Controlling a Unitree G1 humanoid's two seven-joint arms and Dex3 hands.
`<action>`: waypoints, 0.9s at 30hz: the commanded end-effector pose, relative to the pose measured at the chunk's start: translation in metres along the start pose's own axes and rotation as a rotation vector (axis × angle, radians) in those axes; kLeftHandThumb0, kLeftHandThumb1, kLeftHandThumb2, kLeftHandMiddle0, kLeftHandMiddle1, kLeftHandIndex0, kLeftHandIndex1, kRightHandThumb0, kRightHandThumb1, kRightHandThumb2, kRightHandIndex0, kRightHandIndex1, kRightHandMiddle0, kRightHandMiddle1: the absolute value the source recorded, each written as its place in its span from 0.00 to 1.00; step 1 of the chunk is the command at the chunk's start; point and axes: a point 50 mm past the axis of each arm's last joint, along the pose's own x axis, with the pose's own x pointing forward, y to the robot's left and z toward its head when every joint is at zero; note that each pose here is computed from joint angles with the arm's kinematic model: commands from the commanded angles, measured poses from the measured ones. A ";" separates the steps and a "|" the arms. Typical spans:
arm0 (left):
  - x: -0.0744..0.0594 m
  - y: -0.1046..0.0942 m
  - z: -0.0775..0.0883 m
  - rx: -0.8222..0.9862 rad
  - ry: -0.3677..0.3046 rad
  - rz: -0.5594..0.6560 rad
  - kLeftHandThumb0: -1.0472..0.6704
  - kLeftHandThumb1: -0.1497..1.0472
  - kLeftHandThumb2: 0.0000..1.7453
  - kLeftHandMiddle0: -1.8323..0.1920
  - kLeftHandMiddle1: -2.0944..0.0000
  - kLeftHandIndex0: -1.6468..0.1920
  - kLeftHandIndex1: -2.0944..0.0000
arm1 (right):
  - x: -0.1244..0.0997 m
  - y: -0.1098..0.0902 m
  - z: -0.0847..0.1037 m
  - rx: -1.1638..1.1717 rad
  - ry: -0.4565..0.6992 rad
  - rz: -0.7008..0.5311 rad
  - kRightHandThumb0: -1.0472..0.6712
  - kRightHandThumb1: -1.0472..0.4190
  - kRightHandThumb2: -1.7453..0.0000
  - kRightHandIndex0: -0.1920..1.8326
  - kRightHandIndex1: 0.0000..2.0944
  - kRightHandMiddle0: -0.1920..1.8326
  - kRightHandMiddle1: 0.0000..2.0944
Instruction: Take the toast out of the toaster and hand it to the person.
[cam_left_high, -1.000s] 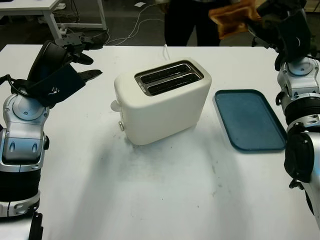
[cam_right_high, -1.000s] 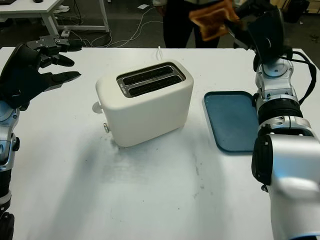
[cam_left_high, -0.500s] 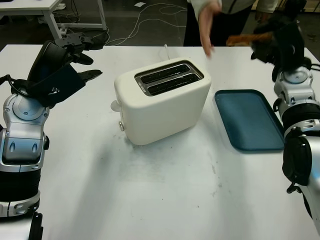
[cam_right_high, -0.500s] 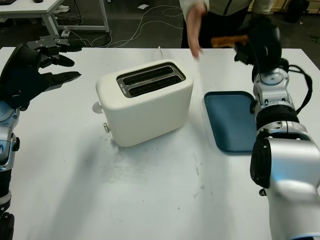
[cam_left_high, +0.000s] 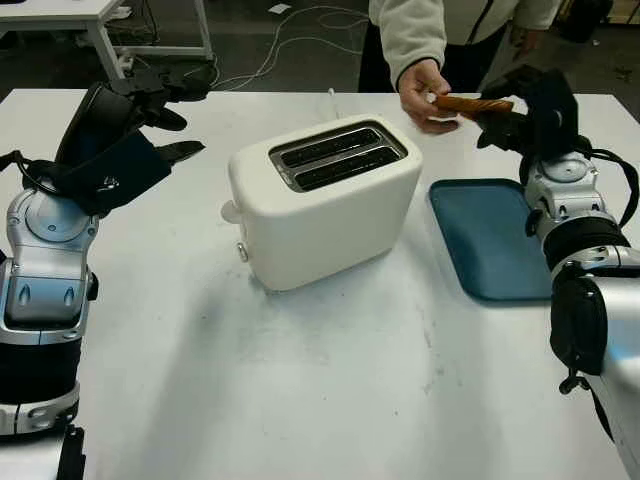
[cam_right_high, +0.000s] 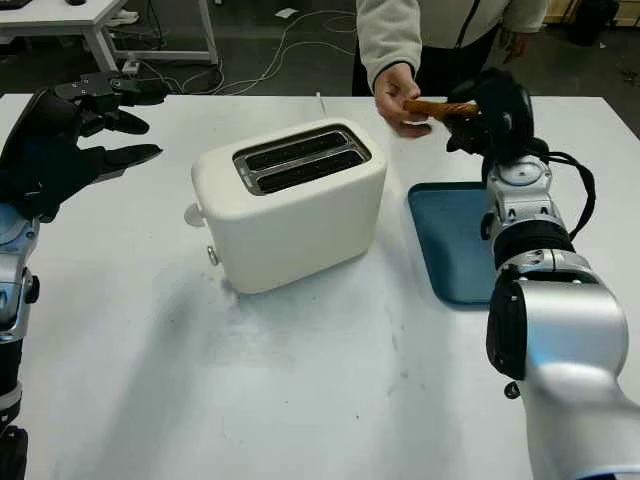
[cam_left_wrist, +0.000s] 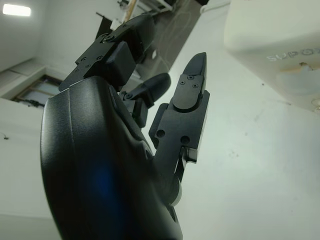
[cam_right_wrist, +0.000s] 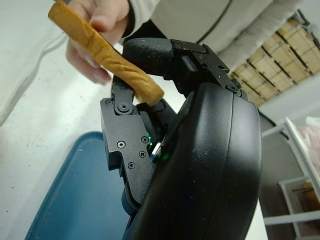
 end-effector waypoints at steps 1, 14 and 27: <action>-0.001 0.001 -0.001 0.016 -0.001 0.000 0.51 0.89 0.00 0.72 0.54 0.61 0.81 | -0.001 0.005 -0.006 -0.031 0.029 0.006 0.48 0.09 0.84 0.54 0.83 0.42 0.83; 0.000 0.001 -0.002 0.013 -0.003 -0.003 0.51 0.89 0.00 0.72 0.54 0.62 0.80 | -0.002 0.011 -0.008 -0.042 0.032 0.021 0.48 0.09 0.84 0.54 0.83 0.40 0.83; -0.002 0.001 -0.003 0.009 0.004 0.001 0.50 0.89 0.00 0.73 0.54 0.62 0.79 | -0.004 0.010 -0.003 -0.251 -0.064 0.074 0.16 0.09 0.97 0.38 0.21 0.40 0.06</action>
